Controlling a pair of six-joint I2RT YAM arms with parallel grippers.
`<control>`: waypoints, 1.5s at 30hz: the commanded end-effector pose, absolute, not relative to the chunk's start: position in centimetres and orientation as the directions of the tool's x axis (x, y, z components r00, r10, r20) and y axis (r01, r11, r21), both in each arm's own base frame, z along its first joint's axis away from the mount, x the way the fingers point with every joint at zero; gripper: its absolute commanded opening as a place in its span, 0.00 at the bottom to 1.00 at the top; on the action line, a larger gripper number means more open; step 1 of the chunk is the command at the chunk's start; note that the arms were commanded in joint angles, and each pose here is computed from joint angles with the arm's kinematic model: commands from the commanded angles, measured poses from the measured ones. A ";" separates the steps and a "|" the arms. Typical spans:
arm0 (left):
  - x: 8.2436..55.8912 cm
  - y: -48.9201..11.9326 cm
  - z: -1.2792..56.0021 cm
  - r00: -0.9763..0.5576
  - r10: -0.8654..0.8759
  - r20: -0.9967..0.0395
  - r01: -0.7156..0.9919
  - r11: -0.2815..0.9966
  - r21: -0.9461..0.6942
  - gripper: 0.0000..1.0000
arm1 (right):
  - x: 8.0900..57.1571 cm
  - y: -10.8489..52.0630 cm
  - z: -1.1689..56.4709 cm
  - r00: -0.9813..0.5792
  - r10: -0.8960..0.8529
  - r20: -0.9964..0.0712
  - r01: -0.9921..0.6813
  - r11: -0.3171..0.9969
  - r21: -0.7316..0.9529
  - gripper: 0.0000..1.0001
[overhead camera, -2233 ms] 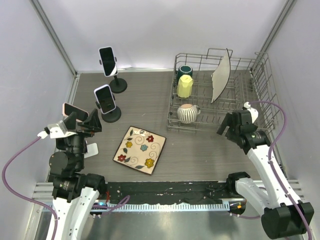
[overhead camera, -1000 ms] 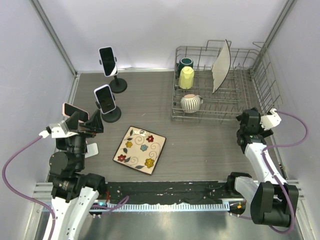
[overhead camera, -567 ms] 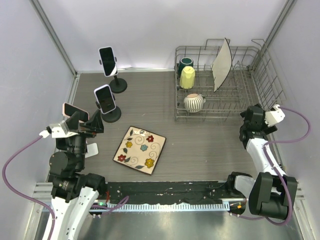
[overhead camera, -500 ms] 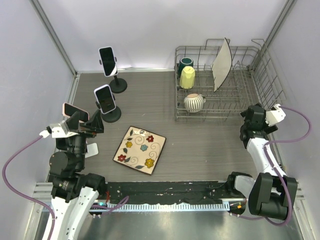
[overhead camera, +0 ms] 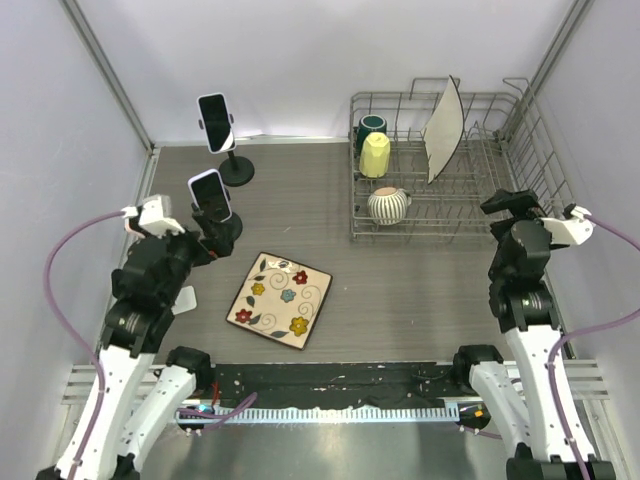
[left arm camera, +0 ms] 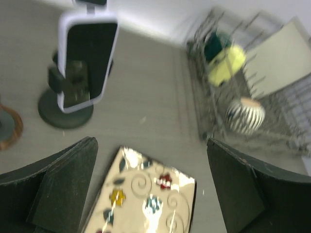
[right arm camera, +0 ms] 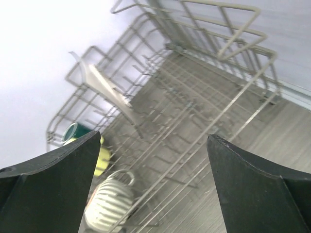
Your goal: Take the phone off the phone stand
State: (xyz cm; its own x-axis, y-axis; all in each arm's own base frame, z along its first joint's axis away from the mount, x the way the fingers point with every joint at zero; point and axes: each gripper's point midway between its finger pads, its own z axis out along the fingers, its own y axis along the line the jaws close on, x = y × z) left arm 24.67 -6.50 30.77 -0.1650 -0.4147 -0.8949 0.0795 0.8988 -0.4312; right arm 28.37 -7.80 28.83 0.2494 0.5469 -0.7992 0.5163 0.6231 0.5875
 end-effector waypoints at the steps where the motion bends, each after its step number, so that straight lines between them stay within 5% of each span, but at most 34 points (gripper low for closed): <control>1: 23.3 -9.0 23.6 -0.517 -0.404 -0.755 0.005 0.880 -0.474 1.00 | 27.3 -4.5 32.3 0.264 0.519 -0.813 0.336 0.741 0.581 0.96; 8: 20.9 -9.6 18.7 -0.657 -0.272 -0.703 -0.021 0.939 -0.344 1.00 | 27.0 6.3 34.0 0.045 0.346 -0.937 -0.190 0.924 0.332 0.96; 18: 22.7 -7.0 26.6 -0.354 -0.246 -0.902 0.042 0.960 -0.278 1.00 | 26.4 19.2 28.1 -0.346 0.035 -0.938 -0.593 0.766 0.248 0.96; 32: 19.8 -0.1 33.5 0.172 -0.244 -0.954 -0.060 0.964 -0.257 1.00 | 18.8 38.0 18.4 -0.286 -0.450 -0.846 -0.866 0.498 0.027 0.97; 45: 20.2 0.3 31.6 0.136 -0.202 -0.970 -0.102 0.971 -0.216 1.00 | 14.3 43.7 9.8 -0.255 -0.641 -0.724 -0.936 0.351 0.019 0.96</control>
State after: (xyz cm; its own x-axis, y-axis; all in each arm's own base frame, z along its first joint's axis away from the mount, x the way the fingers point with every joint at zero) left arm 19.64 0.18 30.76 0.1109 -0.2211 -0.9689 -0.0859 0.9692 -0.2310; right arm 14.44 41.43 8.60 -0.2968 -0.6608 -0.6894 -0.9238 0.3815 0.0321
